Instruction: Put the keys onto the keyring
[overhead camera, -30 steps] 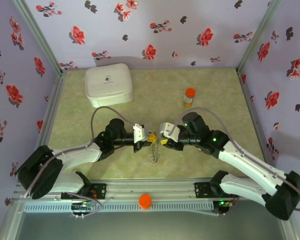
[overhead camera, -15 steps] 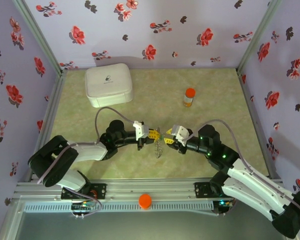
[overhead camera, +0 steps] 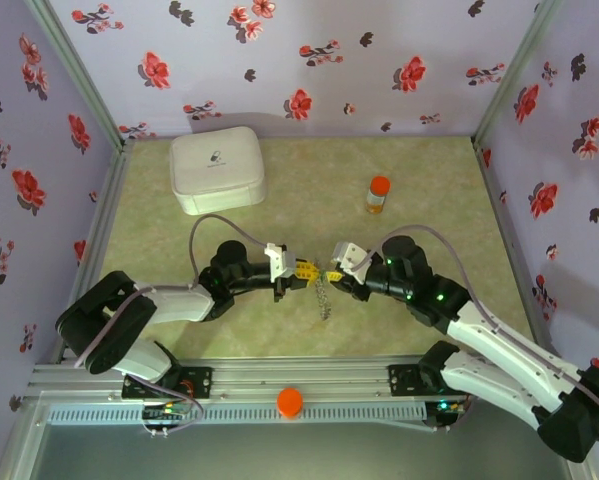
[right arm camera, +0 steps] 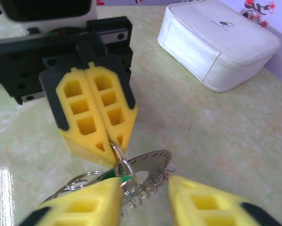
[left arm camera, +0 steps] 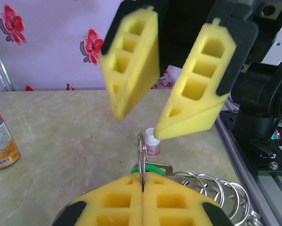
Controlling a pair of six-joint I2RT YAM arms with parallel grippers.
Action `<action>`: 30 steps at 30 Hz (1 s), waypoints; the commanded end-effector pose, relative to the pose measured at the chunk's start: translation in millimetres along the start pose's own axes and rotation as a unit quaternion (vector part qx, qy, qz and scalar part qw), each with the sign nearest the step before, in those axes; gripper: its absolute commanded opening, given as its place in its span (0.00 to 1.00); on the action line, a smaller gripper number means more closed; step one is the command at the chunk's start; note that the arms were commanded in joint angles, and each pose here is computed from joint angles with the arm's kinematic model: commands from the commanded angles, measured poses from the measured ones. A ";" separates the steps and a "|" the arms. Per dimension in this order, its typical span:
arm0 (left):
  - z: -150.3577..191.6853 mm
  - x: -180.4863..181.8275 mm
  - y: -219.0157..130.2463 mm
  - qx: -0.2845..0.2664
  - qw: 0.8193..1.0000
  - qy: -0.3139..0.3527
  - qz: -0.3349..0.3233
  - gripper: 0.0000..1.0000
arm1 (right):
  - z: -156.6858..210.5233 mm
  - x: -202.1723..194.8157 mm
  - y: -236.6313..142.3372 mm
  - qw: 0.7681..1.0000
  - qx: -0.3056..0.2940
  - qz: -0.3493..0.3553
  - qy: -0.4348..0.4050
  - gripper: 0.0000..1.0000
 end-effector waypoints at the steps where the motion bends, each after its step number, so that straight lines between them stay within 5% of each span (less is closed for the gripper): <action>1: -14.6 2.5 -3.1 -0.029 0.999 0.029 0.002 0.00 | -8.5 -4.2 -3.8 1.000 0.002 0.018 -0.011 0.40; 11: -17.5 2.5 -4.3 -0.033 0.999 0.031 0.003 0.00 | -7.9 3.9 6.6 0.999 0.025 -0.025 -0.019 0.28; 18: -19.3 1.9 -6.5 -0.036 0.999 0.032 0.002 0.00 | -6.3 0.8 3.2 0.999 0.032 0.002 -0.016 0.01; 30: -35.0 1.2 -9.2 -0.057 0.998 0.039 0.010 0.00 | 9.2 -2.8 22.6 0.994 0.110 0.001 0.027 0.00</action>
Point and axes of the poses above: each hand's point on the last joint's axis, 136 mm out from that joint toward the fingers, its own y axis out along the fingers, its own x axis along the line the jaws close on, z = x × y, the point moved 9 cm from there along -y, back along the fingers, and after that the axes turned 9 degrees about y, right-handed, at the moved point
